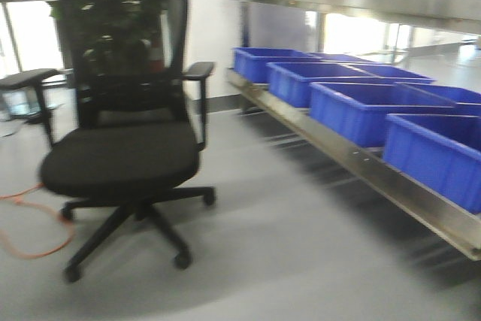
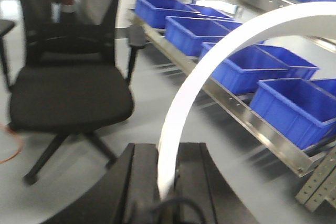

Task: Grab PVC pipe and place in blue bin
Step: 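Drive the base toward the shelf of blue bins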

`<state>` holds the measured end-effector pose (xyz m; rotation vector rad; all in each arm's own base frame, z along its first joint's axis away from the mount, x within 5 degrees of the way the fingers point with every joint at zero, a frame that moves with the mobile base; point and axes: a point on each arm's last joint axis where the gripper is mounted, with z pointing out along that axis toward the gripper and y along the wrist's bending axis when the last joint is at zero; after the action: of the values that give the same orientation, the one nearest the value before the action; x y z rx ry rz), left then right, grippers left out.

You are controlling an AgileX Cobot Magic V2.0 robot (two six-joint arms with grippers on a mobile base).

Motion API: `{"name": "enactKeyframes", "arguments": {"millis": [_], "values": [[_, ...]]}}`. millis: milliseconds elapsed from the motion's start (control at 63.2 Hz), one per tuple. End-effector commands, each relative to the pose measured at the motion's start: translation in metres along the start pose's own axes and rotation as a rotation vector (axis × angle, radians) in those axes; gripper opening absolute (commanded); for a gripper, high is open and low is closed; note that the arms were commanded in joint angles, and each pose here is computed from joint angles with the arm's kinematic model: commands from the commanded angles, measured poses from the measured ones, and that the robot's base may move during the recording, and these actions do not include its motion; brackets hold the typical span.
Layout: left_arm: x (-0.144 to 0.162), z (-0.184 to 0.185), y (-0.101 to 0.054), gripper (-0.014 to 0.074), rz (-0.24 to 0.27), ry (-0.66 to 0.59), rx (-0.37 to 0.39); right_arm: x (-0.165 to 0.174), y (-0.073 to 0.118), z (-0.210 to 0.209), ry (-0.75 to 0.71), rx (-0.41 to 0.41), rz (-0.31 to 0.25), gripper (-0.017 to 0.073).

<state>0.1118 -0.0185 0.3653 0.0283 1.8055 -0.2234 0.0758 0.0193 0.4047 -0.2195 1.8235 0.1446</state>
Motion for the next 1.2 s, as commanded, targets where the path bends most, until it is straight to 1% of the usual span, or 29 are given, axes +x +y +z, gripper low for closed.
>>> {"name": "enactKeyframes", "arguments": {"millis": [0,1187], "values": [[-0.0023,-0.0016,-0.0002,-0.0111,-0.007,-0.028,0.002,-0.0019,-0.0012,0.0001,-0.021,0.014,-0.002,-0.0169],[-0.0023,-0.0016,-0.0002,-0.0111,-0.007,-0.028,0.002,-0.0020,-0.0013,0.0001,-0.023,0.014,-0.002,-0.0169]]}}
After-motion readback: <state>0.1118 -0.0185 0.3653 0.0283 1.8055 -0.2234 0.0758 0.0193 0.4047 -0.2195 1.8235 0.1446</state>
